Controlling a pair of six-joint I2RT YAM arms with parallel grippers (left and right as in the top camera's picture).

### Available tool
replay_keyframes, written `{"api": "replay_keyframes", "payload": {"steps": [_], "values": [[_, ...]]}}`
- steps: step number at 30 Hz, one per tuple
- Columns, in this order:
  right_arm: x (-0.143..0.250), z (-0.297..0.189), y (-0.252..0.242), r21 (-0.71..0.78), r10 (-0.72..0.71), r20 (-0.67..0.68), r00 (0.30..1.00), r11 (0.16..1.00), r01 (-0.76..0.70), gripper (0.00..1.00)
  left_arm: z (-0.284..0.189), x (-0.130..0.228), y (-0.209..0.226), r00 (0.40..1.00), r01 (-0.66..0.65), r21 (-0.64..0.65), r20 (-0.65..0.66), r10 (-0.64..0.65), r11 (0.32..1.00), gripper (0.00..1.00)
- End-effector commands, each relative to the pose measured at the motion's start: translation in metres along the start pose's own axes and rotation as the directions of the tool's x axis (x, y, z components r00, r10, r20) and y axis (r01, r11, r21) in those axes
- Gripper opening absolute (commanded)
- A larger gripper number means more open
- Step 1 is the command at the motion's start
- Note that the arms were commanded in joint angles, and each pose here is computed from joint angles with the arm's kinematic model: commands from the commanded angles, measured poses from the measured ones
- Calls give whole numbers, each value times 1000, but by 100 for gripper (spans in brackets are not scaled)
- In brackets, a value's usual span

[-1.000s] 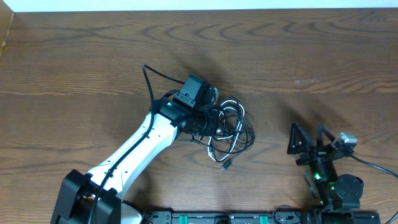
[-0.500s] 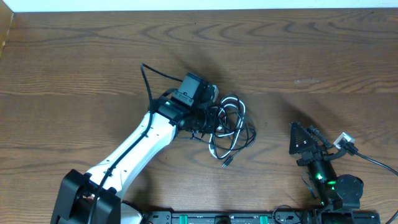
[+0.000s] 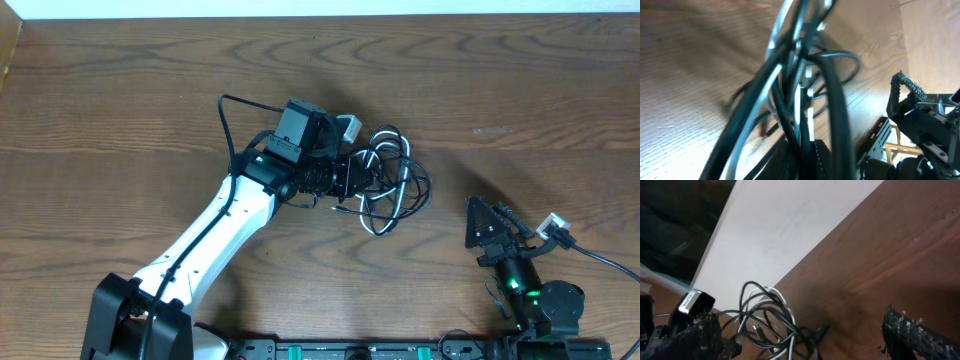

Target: Untangle cables

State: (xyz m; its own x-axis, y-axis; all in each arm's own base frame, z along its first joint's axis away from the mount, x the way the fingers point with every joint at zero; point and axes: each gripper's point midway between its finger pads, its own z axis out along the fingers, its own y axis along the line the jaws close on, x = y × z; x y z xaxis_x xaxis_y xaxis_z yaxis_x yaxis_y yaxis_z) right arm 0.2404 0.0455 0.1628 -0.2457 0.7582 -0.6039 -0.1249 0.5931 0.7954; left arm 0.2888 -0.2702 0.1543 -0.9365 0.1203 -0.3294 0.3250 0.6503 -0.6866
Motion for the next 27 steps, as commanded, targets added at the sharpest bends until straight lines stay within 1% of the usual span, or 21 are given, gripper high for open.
{"api": "replay_keyframes", "payload": {"steps": [1,6,12,23,25,27], "values": [[1,0,0,-6,6,-6,1000,1000,-6,99,-11,-12,-16,998,-51,22,44,50,998,12],[1,0,0,-6,6,-6,1000,1000,-6,99,-11,-18,-5,996,-47,-40,71,50,998,12],[1,0,0,-6,6,-6,1000,1000,-6,99,-12,-20,2,995,-42,-83,86,49,996,12],[1,0,0,-6,6,-6,1000,1000,-6,99,-10,-14,9,997,-26,-105,69,33,994,12],[1,0,0,-6,6,-6,1000,1000,-6,99,-9,-9,20,998,-8,-155,58,17,988,12],[1,0,0,-6,6,-6,1000,1000,-6,99,-9,-1,36,999,11,-242,48,0,970,12]]}}
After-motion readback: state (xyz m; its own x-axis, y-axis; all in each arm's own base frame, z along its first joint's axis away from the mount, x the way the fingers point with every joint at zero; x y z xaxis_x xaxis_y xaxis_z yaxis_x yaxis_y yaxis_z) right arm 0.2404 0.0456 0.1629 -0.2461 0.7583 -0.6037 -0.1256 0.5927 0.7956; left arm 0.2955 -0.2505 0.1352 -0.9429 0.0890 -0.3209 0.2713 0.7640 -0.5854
